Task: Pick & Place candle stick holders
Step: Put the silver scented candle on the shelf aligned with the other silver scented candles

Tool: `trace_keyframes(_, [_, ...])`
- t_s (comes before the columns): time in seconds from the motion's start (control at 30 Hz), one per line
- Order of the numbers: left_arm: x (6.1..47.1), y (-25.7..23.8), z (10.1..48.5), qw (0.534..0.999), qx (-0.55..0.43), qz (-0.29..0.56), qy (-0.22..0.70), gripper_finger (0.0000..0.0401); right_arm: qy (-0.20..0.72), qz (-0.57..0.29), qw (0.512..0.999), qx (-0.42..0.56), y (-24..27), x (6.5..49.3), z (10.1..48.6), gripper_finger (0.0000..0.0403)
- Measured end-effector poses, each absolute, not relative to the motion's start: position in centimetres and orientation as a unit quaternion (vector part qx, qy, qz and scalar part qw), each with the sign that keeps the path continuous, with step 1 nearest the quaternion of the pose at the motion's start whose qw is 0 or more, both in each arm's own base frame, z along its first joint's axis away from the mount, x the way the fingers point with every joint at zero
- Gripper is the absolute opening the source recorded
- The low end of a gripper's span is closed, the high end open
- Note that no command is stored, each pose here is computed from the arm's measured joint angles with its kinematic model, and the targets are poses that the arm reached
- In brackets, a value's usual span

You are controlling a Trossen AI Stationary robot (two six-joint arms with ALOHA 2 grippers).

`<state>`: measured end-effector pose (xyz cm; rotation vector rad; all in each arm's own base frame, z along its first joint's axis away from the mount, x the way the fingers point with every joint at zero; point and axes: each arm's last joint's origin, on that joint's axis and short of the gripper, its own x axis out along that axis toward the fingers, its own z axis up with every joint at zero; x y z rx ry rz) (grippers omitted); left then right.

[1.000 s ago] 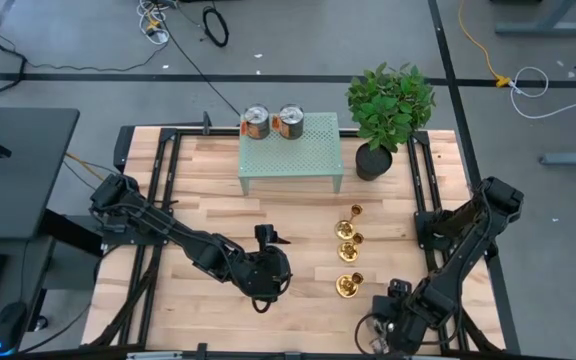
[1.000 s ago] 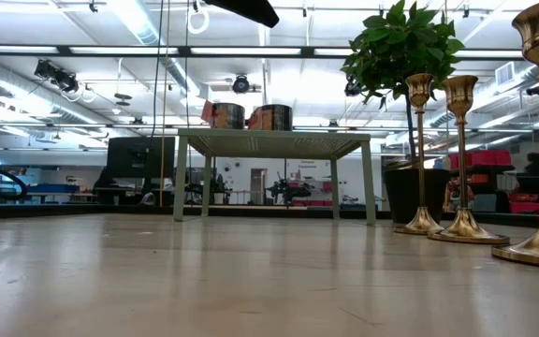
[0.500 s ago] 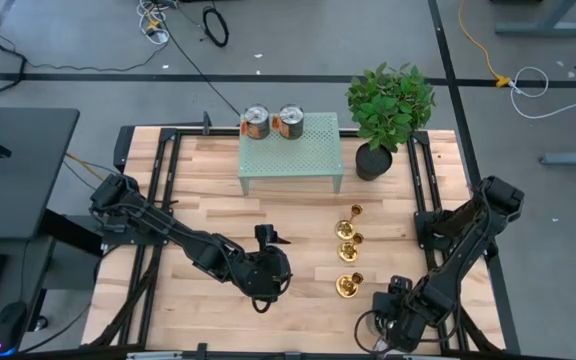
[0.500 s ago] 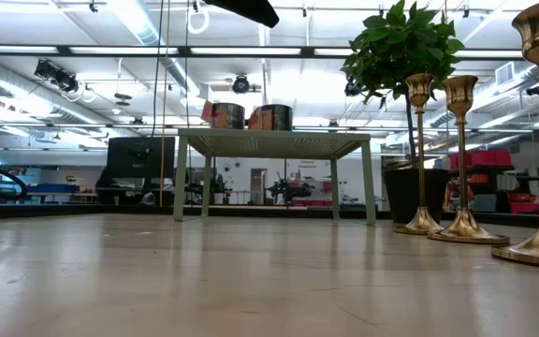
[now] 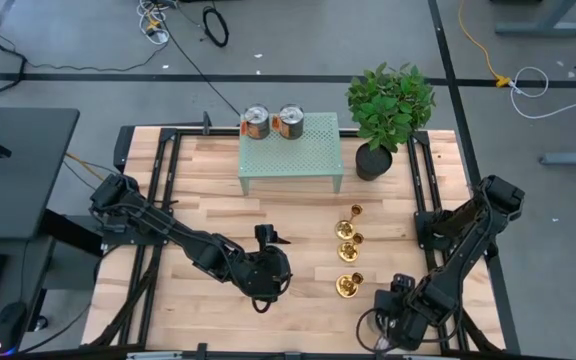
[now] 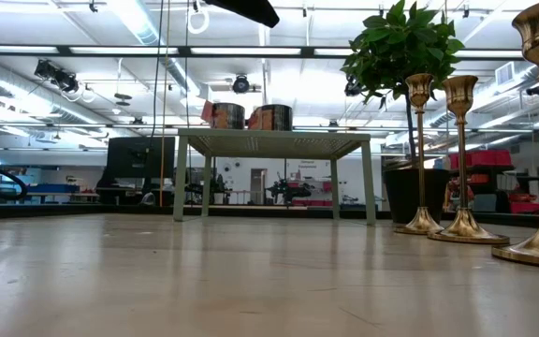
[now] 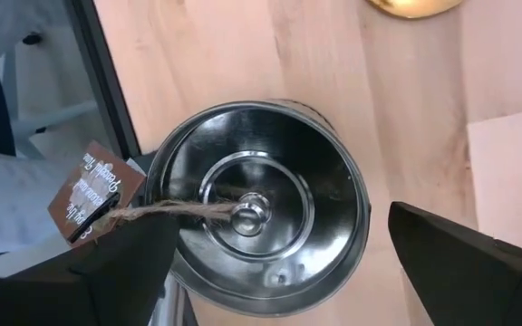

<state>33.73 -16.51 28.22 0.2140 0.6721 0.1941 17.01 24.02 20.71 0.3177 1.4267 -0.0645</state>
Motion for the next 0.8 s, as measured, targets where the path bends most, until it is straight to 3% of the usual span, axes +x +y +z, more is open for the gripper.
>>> trace_keyframes(0.8, [33.73, -16.51, 28.22, 0.934, 0.105, 0.095, 0.329, 0.0390, 0.649, -0.058, 0.747, 0.133, 23.55, 16.89, 20.63, 0.0400])
